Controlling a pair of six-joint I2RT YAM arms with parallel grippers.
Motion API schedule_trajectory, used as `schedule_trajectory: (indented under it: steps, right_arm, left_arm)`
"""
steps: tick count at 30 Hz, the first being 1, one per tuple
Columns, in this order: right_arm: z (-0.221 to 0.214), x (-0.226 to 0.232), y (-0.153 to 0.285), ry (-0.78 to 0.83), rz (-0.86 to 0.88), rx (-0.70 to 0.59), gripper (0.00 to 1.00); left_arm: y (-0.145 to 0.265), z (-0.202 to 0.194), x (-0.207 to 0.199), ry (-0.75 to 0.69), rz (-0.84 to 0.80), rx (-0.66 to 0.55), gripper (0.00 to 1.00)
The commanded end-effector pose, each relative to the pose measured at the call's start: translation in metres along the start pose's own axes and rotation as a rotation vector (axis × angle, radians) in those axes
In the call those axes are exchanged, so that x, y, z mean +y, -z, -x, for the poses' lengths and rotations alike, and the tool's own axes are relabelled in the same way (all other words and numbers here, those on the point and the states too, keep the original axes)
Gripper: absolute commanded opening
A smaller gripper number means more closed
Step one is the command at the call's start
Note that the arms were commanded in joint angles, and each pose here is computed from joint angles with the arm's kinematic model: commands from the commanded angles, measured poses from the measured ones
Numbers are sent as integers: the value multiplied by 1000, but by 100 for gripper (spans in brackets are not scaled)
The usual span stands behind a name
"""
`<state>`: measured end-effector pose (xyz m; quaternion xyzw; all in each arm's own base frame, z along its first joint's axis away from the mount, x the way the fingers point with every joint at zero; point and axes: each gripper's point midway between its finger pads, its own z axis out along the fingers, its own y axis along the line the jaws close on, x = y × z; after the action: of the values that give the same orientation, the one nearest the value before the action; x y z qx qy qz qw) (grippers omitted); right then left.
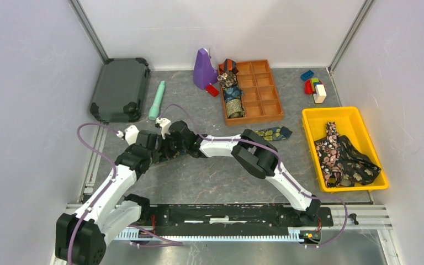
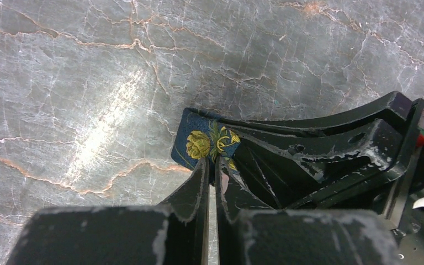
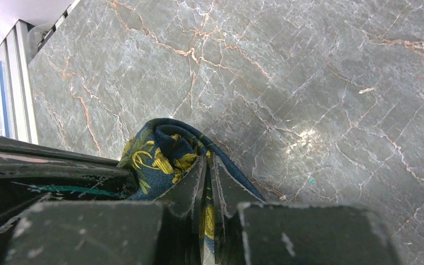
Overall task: Roll the ties
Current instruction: Roll the tie at the center of the board.
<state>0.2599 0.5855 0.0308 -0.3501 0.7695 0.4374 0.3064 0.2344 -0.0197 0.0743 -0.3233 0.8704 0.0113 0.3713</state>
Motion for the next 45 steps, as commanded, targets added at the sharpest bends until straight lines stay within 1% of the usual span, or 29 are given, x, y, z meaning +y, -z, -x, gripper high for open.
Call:
schedule_trajectory:
  steps: [1,10,11,12,13,27,30,34,37,40,42,45]
  right_arm:
    - [24,12,-4,13,47,-81,10]
    - [25,12,2,-13,84,-101,10]
    - [135,76,67,61,165,-300,10]
    - [30,11,5,-12,81,-109,10]
    - [25,7,5,-18,73,-101,10]
    - [37,-27,48,-29,-34,-117,11]
    - [43,-26,59,-26,-35,-132,11]
    - [45,-22,67,-10,-36,-139,12]
    - [42,-24,68,-11,-39,-134,12]
    - [39,-24,66,-15,-31,-127,12]
    - [37,-24,65,-15,-29,-124,12]
    - [38,-23,66,-16,-26,-125,12]
  left_arm:
    - [2,11,-12,48,-18,-28,4]
    - [-10,0,-19,33,-27,-5,3]
    - [-12,-2,-20,30,-27,-2,3]
    - [-12,-2,-21,28,-25,-1,3]
    - [-13,-2,-21,25,-20,-1,3]
    - [-19,-10,-30,-8,-10,9,3]
    - [-18,-11,-32,-12,-13,9,5]
    - [-17,-10,-36,-14,-24,11,10]
    - [-16,-11,-38,-18,-30,14,20]
    - [-14,-11,-40,-22,-34,18,27]
    - [-12,-10,-42,-26,-37,15,30]
    - [-8,-6,-43,-33,-43,5,32]
